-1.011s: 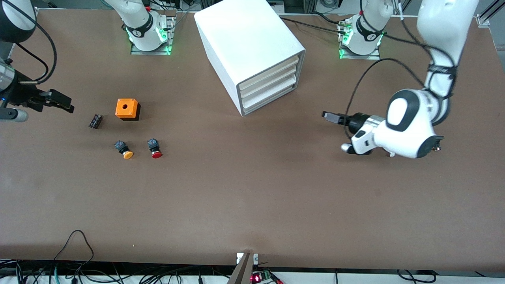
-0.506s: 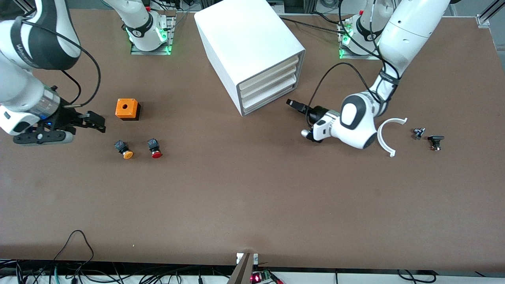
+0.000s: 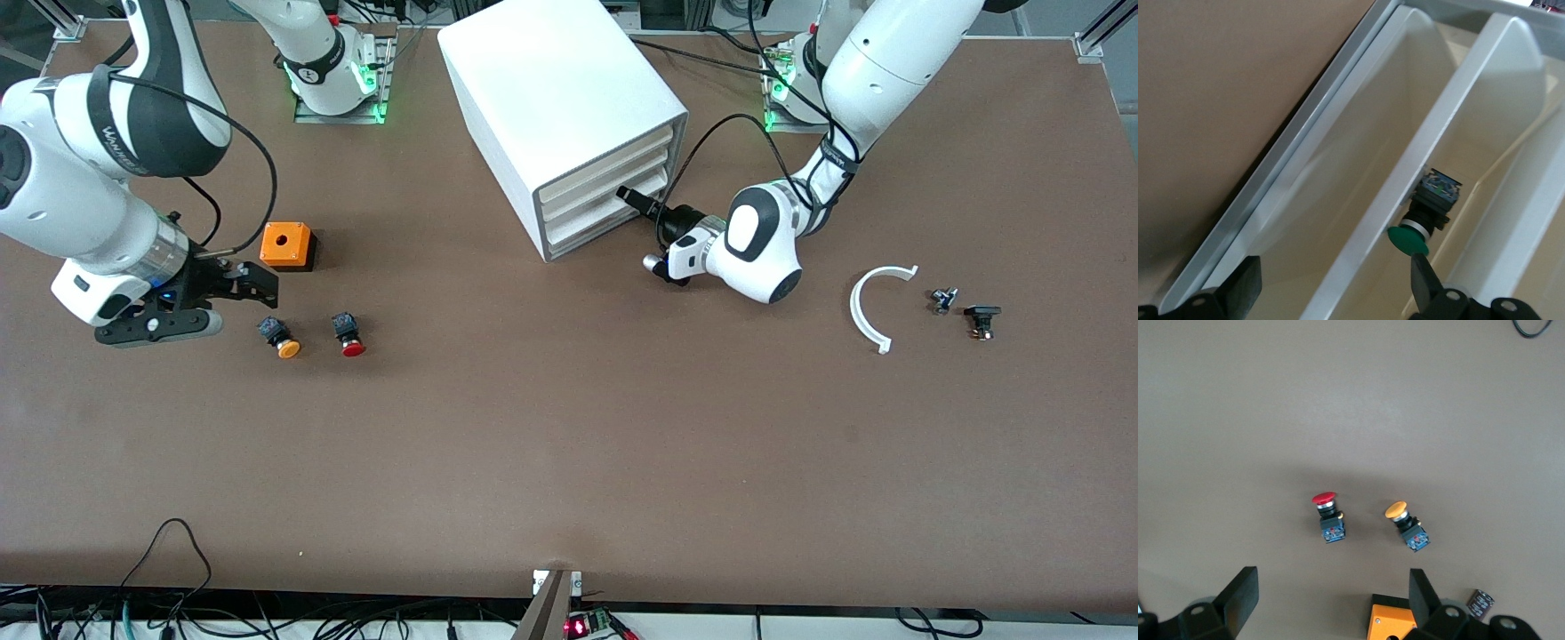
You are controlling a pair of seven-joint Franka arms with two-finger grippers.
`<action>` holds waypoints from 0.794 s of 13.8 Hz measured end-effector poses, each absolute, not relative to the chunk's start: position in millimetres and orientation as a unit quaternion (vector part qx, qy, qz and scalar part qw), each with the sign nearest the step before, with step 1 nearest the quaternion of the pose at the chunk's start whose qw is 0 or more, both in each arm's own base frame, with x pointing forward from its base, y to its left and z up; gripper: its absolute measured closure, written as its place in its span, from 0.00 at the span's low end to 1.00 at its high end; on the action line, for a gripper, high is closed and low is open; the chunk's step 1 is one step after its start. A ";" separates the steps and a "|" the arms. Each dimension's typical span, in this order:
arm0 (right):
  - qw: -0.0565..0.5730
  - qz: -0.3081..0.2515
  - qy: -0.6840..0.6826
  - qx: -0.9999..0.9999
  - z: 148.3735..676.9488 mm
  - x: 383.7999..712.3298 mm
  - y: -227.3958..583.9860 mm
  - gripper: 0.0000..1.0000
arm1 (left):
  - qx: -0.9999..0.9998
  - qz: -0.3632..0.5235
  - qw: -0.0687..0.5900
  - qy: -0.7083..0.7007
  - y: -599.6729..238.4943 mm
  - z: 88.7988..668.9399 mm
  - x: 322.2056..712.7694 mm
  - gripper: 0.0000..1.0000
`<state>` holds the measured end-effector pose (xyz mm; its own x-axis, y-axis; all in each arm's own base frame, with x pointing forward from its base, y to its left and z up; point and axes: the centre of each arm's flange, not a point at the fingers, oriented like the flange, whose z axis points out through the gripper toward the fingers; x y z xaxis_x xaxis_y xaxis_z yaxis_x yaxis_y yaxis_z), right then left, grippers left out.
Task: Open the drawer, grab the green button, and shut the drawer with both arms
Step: 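Pull the drawer open with the left gripper while the right gripper approaches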
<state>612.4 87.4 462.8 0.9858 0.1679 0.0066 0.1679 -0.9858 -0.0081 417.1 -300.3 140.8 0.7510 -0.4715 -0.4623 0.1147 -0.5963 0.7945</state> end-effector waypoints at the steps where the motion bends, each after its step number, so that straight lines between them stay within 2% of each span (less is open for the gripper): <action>1: 0.004 -0.004 -0.092 -0.996 463.7 611.3 97.1 0.00 | 0.831 -0.333 0.433 -0.108 -301.7 138.2 413.5 0.11; 3: 0.005 -0.004 -0.110 -0.994 462.7 608.5 120.0 0.00 | 0.833 -0.327 0.430 -0.114 -306.9 136.2 407.1 0.35; 7: 0.003 0.012 -0.152 -0.988 435.6 603.9 174.1 0.00 | 0.834 -0.316 0.438 -0.116 -308.6 146.9 411.8 0.74; 8: 0.002 0.011 -0.164 -0.986 428.7 603.7 189.5 0.00 | 0.837 -0.303 0.440 -0.114 -300.5 151.6 422.0 0.80; 11: 0.002 0.005 -0.205 -0.979 417.4 602.3 247.1 0.00 | 0.856 -0.234 0.452 -0.091 -235.2 165.8 481.6 0.84</action>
